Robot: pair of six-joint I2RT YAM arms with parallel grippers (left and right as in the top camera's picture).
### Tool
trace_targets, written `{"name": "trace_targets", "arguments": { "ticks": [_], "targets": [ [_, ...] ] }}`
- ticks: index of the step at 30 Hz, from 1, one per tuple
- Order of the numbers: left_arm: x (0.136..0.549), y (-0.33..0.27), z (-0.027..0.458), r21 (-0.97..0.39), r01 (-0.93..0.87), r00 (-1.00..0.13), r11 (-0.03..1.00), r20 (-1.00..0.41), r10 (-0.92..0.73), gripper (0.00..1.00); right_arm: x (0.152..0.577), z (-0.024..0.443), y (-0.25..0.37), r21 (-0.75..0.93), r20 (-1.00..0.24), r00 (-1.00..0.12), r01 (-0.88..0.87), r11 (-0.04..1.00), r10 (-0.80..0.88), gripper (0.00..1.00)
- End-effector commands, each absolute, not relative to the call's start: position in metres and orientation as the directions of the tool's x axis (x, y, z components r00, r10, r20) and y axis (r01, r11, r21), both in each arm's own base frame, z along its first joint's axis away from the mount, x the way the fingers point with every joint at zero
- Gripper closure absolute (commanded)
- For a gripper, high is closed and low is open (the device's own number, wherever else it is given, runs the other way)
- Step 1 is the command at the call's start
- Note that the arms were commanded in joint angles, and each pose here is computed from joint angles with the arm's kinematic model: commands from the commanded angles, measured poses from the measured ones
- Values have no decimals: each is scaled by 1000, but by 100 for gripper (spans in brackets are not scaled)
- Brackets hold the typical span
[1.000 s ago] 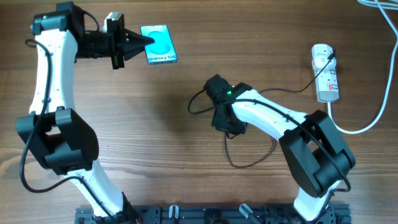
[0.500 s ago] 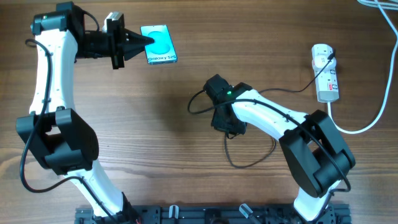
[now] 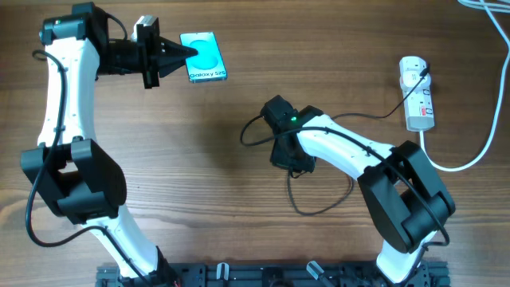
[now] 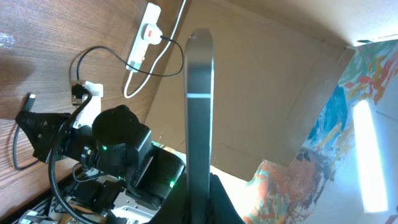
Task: Plug charger to phone and switch on socket
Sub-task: 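Lift the plug with the right gripper toward the phone's bottom port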
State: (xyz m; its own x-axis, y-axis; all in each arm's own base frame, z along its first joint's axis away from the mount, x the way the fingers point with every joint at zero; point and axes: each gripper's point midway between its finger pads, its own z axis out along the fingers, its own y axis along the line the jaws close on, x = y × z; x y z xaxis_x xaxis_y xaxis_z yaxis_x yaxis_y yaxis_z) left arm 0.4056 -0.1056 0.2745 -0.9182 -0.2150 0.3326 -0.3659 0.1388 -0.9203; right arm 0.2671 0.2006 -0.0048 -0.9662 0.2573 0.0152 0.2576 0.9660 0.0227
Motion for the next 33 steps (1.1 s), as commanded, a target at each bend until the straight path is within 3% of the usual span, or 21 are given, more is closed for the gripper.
{"name": "trace_targets", "arguments": {
  "ticks": [1, 5, 9, 12, 16, 21, 22, 27, 29, 33],
  "targets": [
    [405, -107, 291, -945, -311, -937, 103, 287, -199, 96, 263, -12, 200, 6, 32, -968, 248, 969, 248, 96],
    [405, -107, 291, -951, -290, -944, 106, 266, -198, 96, 271, 11, 221, 113, 27, -993, 121, 986, 119, 96],
    [406, -113, 291, -971, -202, -968, 125, 178, -175, 96, 278, 79, 235, 261, -109, -994, -11, 965, 19, 96],
    [412, -119, 301, -990, -107, -984, 90, 93, -151, 96, 254, 145, 235, 368, -205, -975, -162, 915, -90, 96],
    [414, -137, 306, -996, 39, -994, 83, -47, -99, 96, 215, 191, 236, 401, -289, -943, -276, 873, -166, 96],
    [404, -172, 290, -967, 184, -982, 177, -187, -2, 96, 209, 192, 240, 371, -309, -935, -288, 883, -175, 96],
    [405, -176, 275, -944, 191, -981, 267, -195, 13, 96, 209, 193, 240, 375, -309, -936, -281, 883, -167, 95],
    [405, -181, 260, -918, 191, -981, 349, -192, 31, 96, 220, 219, 250, 415, -367, -921, -288, 863, -131, 95],
    [406, -180, 247, -897, 111, -993, 428, -121, 3, 96, 223, 231, 254, 429, -389, -913, -294, 854, -119, 95],
    [400, -195, 254, -889, 143, -989, 435, -146, 28, 96, 226, 222, 258, 437, -352, -930, -263, 860, -105, 96]
  ]
}}
